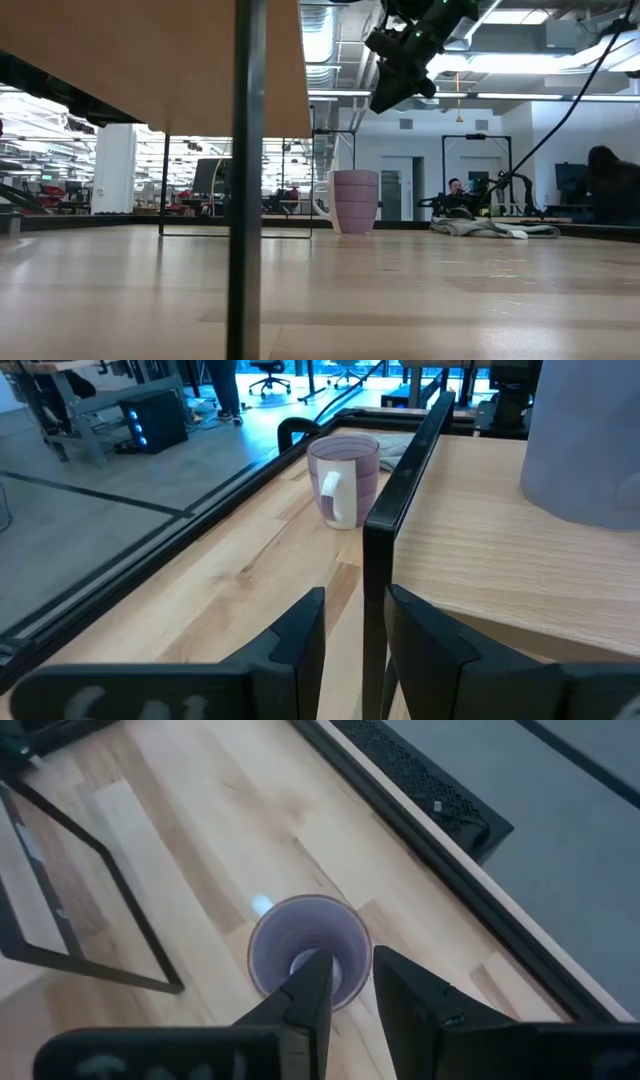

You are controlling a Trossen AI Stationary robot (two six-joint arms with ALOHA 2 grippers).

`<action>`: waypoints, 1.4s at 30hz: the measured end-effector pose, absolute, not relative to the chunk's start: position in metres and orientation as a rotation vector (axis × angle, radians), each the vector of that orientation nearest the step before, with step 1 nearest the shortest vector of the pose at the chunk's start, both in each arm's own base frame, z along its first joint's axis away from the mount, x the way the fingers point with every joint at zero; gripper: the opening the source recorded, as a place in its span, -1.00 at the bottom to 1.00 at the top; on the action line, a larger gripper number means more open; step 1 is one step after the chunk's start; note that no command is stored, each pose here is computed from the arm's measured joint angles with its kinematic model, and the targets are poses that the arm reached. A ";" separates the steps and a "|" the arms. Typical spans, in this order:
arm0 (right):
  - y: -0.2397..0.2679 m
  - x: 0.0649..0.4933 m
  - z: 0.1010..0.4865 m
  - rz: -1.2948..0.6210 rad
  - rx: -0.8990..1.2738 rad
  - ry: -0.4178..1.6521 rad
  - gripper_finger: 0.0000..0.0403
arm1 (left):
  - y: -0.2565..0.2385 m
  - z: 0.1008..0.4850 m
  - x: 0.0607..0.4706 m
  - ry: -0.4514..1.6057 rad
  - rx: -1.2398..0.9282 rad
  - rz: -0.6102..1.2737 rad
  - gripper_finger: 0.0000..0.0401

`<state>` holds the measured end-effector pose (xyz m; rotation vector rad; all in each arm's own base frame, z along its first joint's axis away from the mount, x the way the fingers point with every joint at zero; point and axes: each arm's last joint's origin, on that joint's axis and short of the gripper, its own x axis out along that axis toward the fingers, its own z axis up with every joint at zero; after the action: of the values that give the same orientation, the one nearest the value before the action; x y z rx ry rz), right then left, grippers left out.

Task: Stack small to large cups/mugs on shelf
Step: Put the purple patterned mug on the shelf

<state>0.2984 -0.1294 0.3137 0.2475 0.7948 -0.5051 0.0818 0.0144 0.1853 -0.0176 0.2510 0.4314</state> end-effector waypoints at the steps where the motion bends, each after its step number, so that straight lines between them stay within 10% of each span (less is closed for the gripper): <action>1: -0.130 0.298 0.314 -0.505 0.243 0.796 -0.50 | 0.014 0.185 0.082 0.251 -0.018 0.432 -0.51; 22: -0.155 0.333 0.257 -0.192 -0.336 1.035 -0.50 | 0.014 0.186 0.082 0.246 0.006 0.429 -0.51; 42: -0.153 0.332 0.258 -0.269 -0.200 1.018 -0.41 | 0.015 0.186 0.082 0.246 0.007 0.433 -0.51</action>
<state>0.3321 -0.1531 0.2582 -0.1996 1.0181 -0.2692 0.0820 0.0146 0.1862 0.0071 0.2464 0.4334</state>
